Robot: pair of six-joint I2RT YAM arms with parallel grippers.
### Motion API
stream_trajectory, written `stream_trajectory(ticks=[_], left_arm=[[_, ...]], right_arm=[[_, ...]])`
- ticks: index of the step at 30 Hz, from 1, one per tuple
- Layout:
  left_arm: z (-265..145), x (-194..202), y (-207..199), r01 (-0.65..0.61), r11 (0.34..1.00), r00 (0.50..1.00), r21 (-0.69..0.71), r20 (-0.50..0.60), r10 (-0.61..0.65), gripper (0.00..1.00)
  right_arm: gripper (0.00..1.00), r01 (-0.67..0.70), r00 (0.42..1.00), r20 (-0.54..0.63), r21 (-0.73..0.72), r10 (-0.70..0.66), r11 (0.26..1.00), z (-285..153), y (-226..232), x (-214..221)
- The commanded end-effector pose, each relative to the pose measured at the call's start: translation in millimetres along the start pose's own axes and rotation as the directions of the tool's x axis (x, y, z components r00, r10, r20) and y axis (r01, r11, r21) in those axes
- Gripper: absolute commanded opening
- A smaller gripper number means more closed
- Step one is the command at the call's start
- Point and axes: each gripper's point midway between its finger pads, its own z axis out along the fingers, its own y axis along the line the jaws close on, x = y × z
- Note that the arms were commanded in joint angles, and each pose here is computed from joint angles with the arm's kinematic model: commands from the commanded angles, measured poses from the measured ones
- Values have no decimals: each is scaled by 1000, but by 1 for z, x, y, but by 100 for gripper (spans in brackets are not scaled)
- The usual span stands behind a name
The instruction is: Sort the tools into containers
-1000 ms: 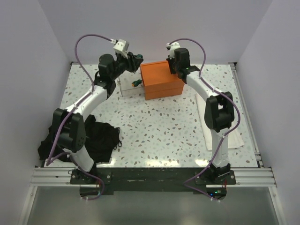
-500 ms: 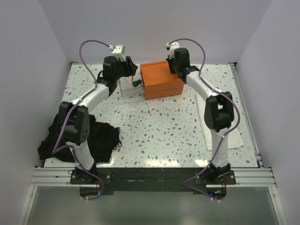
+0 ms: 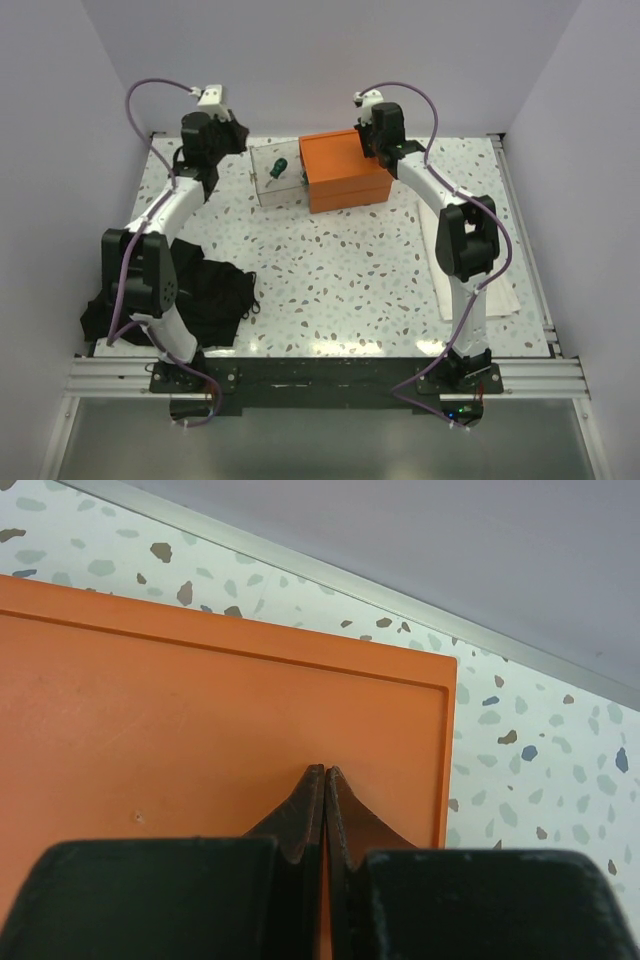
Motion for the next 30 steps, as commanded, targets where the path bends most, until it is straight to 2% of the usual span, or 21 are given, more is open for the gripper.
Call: stream_trajectory(ticks=[1,7,10,14,27,30], left_arm=[[-22,20,41,-40,995,999,-94,-26,38,0],[-25,65,48,-53,995,993,-79,-114,44,0],[-20,88,43,-4,999,985,-48,-174,-4,0],[-11,99,26,32,999,980,6,-197,-30,0],[27,127,-99,77,962,968,262,-249,-9,0],[32,134,-117,96,953,962,288,-273,-14,0]], right_arm=[[0,40,962,-270,-9,-41,999,7,2,95],[0,38,961,-272,-14,-40,999,6,3,96],[0,40,962,-271,-11,-41,999,6,2,95],[0,43,962,-270,-12,-44,999,5,2,95],[0,38,962,-270,-22,-43,999,4,4,95],[0,38,962,-271,-25,-43,999,4,4,96]])
